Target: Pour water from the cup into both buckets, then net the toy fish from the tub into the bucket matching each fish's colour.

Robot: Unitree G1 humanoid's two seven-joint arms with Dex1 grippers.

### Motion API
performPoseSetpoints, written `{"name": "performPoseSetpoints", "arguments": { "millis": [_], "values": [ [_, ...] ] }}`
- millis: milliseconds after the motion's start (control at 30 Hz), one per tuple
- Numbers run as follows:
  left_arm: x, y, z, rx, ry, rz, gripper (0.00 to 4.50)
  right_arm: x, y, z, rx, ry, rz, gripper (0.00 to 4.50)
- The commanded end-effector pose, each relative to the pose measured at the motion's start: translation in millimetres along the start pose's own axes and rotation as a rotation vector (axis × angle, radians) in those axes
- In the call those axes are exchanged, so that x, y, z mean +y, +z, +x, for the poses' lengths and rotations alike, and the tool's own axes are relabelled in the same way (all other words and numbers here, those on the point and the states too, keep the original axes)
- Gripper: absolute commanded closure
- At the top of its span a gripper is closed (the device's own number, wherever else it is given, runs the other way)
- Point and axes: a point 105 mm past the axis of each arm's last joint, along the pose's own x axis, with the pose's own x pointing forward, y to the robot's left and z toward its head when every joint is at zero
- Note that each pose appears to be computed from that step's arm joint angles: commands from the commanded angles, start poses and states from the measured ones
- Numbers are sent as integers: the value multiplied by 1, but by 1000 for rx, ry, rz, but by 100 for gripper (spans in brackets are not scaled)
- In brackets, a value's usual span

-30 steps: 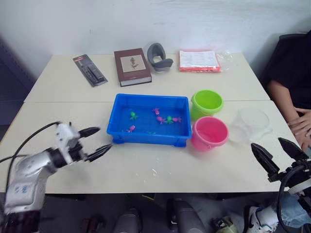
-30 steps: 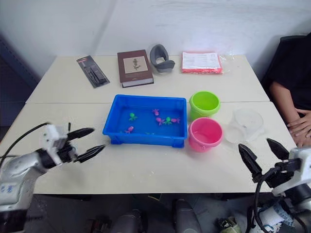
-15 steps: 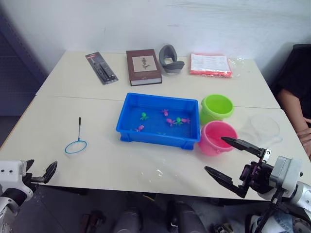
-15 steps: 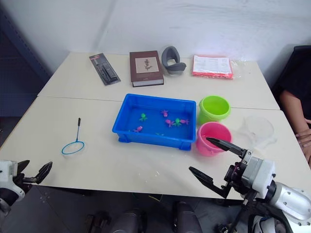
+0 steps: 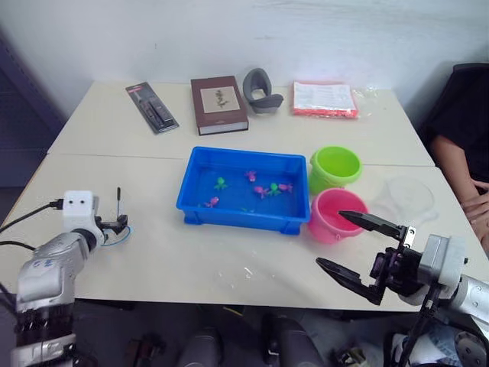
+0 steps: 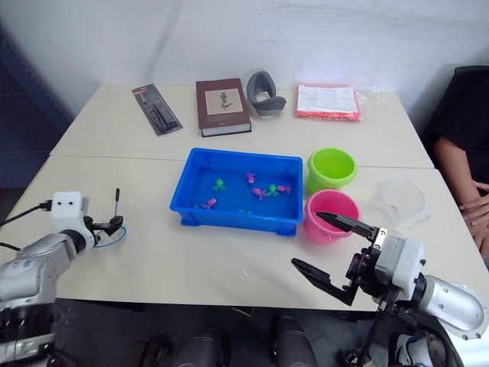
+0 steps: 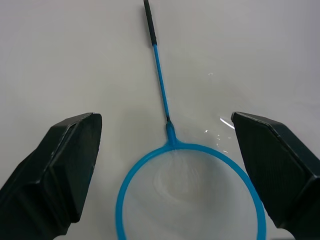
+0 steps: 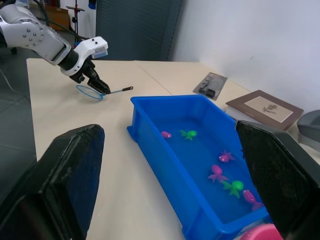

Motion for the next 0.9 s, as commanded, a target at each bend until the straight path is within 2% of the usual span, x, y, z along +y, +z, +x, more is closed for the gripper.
{"name": "performPoseSetpoints", "arguments": {
  "millis": [33,133,267,300,333,467,500,533,600,633,700,800,833,867,900],
  "values": [
    [-7,19,18,-21,6,6,0,4,12,2,-7,8,-39,7],
    [-13,22,32,1,-8,7,0,5,13,2,3,-6,-41,7],
    [-5,9,42,86,31,-27,0,6,15,1,9,-24,-55,7],
    [-4,4,42,104,36,-23,58,6,16,1,10,-28,-59,0],
    [-3,-1,41,126,34,-25,89,6,16,0,11,-33,-67,0],
    [6,-18,35,184,51,-55,267,5,19,-1,5,-43,-85,0],
    [8,-24,33,199,55,-58,294,5,19,-1,6,-43,-86,0],
    [8,-29,32,213,55,-63,355,5,19,-2,7,-45,-86,0],
    [9,-34,30,222,57,-83,440,5,17,-4,12,-45,-84,0],
    [10,-35,28,218,55,-92,445,5,16,-5,13,-47,-83,0],
    [10,-30,27,177,25,-129,445,4,14,-6,14,-51,-80,0],
    [-1,21,22,-100,-135,-185,445,3,13,-7,15,-47,-73,0],
    [-4,43,15,-195,-223,-218,445,1,16,-6,0,-51,-66,0],
    [-6,56,9,-250,-281,-238,445,0,18,-5,-10,-53,-61,0],
    [-9,76,-3,-331,-375,-209,445,-4,25,0,-40,-62,-38,0]
  ]
}}
